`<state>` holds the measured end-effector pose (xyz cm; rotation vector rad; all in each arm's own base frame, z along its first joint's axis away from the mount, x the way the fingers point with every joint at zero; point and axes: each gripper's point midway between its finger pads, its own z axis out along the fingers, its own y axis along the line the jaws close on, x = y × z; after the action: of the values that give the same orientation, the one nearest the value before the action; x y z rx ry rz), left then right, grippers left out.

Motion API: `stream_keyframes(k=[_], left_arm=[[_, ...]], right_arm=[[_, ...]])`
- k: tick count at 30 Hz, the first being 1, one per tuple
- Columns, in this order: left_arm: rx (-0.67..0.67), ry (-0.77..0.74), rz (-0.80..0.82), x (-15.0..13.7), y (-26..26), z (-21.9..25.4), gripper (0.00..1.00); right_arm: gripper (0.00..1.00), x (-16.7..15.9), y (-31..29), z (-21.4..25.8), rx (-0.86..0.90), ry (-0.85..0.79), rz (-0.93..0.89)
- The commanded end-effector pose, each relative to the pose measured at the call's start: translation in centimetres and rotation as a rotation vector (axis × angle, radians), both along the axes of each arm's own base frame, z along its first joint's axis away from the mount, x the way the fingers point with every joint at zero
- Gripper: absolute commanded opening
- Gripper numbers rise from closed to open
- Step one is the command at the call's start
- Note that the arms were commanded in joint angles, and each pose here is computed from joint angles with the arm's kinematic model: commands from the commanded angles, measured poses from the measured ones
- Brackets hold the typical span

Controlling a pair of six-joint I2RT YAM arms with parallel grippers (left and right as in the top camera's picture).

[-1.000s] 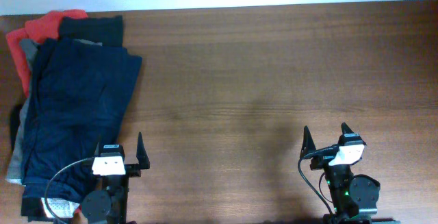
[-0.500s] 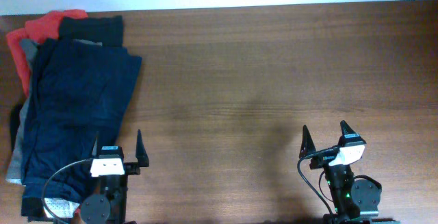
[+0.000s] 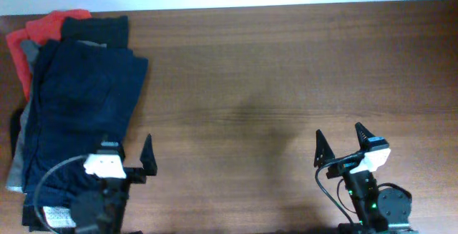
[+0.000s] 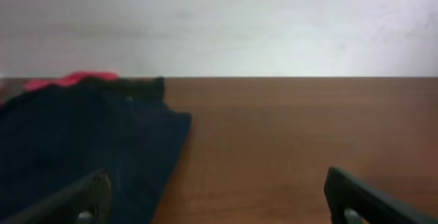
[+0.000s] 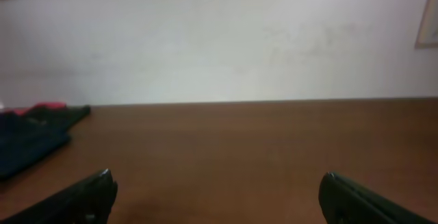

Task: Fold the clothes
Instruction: 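Move the left gripper over the navy shorts on the stack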

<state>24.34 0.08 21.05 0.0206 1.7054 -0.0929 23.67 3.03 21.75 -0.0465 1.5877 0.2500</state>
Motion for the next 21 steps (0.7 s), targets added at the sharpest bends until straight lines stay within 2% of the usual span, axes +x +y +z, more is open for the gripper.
stream_keyframes(k=[1, 4, 11, 14, 17, 21], left_arm=[[0.002, 0.053, -0.004, 1.4, 0.2, 3.8, 0.99], [-0.016, 0.176, -0.006, 3.3, 0.6, 4.6, 0.99], [0.071, 0.481, -0.070, 7.9, 1.4, 4.8, 0.99], [0.041, 0.596, -0.086, 10.5, 1.7, 4.2, 0.99], [0.015, 0.646, -0.115, 12.6, 1.6, 2.5, 0.99], [0.000, 0.720, -0.120, 14.3, 2.0, -0.8, 0.99]], right_arm=[[0.99, 0.2, 0.2, 2.9, 0.013, 0.030, 0.014], [0.99, 1.0, 0.6, 4.1, 0.017, 0.105, 0.036], [0.99, 4.2, 0.9, 5.5, 0.035, 0.374, 0.060], [0.99, 6.1, 0.8, 4.4, 0.049, 0.581, 0.058], [0.99, 7.6, 1.0, 2.4, 0.063, 0.754, 0.067], [0.99, 9.9, 2.2, -0.3, 0.106, 0.875, 0.139]])
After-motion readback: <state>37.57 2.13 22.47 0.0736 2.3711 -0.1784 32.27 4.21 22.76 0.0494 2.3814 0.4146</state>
